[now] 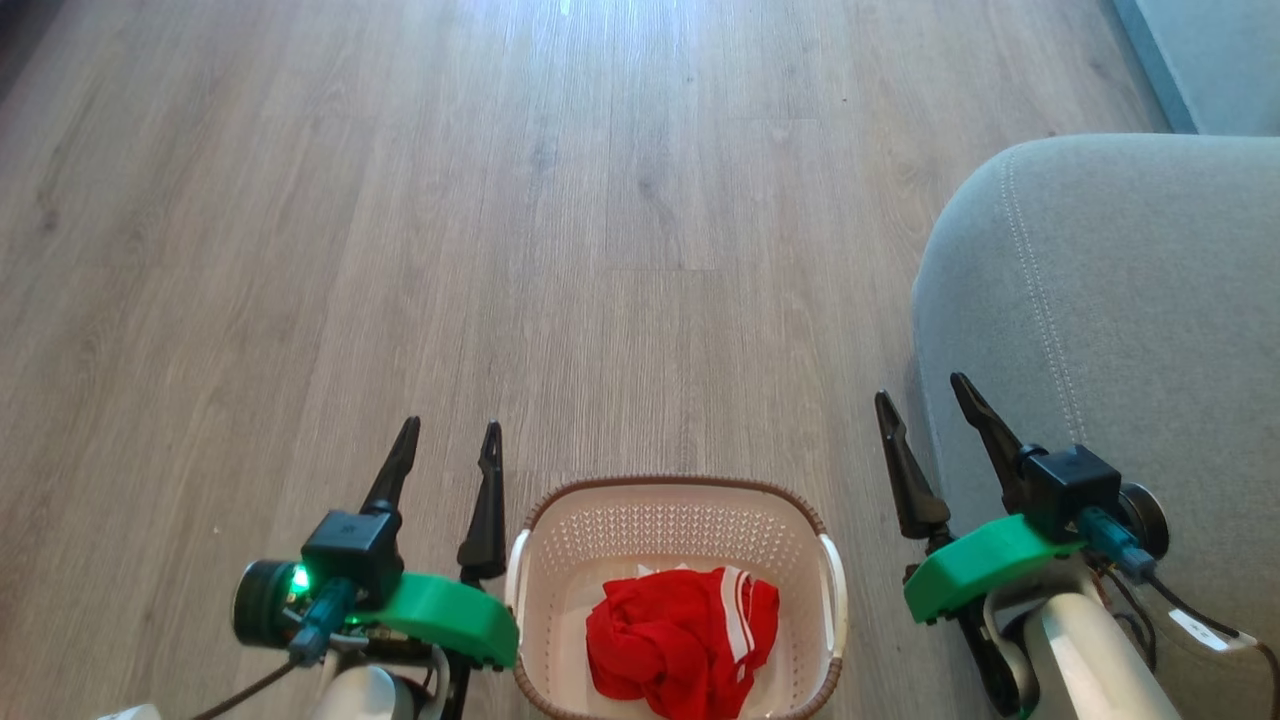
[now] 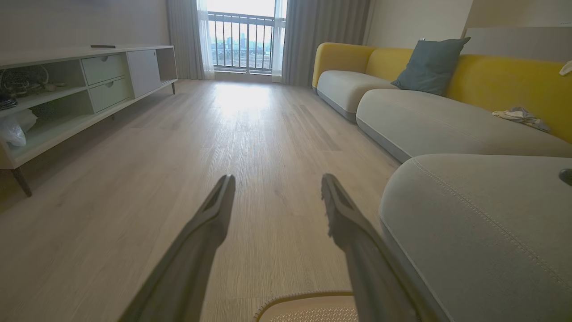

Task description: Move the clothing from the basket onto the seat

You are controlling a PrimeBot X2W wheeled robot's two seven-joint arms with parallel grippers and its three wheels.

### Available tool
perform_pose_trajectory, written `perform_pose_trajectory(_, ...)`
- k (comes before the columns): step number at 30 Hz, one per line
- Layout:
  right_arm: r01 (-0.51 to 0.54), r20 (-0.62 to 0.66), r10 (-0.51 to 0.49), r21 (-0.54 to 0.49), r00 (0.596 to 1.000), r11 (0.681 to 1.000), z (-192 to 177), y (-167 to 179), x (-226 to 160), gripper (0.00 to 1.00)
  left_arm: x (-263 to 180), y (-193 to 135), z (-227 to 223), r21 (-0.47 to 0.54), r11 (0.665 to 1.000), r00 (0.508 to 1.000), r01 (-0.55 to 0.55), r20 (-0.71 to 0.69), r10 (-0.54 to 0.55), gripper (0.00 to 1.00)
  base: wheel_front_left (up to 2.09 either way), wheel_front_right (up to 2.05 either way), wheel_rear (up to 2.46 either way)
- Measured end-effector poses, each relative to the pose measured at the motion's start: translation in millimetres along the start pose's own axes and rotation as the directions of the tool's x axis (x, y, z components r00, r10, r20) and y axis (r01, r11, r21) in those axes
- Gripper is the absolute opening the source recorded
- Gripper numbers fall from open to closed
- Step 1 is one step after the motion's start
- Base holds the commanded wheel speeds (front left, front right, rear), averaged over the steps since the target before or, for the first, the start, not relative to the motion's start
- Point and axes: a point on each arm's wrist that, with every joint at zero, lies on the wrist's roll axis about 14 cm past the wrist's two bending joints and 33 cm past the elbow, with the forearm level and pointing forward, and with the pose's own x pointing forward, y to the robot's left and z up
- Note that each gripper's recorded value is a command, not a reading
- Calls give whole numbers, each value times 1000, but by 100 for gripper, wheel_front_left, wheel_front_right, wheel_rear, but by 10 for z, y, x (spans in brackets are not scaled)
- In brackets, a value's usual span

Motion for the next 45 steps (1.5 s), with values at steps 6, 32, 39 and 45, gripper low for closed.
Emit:
perform_pose_trajectory(6, 33, -26, -32, 12, 999, 999, -88, -102, -38, 100, -33, -105, -248, -10, 999, 996, 45, -76, -46, 100, 0, 0, 0)
perform_pose_trajectory(32, 212, -277, -209, -21, 938, 977, -1230, -912, 159, 100, 105, -900, -2659, 33, 803, 617, 596, -658, -431, 100, 0, 0, 0)
perform_pose_trajectory(39, 204, -330, -206, -41, 921, 978, -1567, -992, 244, 100, 5, -900, -3362, -31, 716, 435, 697, -776, -457, 100, 0, 0, 0)
perform_pose_trajectory(45, 201, -368, -206, -51, 907, 978, -1795, -1048, 256, 100, -97, -830, -3839, -81, 680, 314, 729, -843, -437, 100, 0, 0, 0)
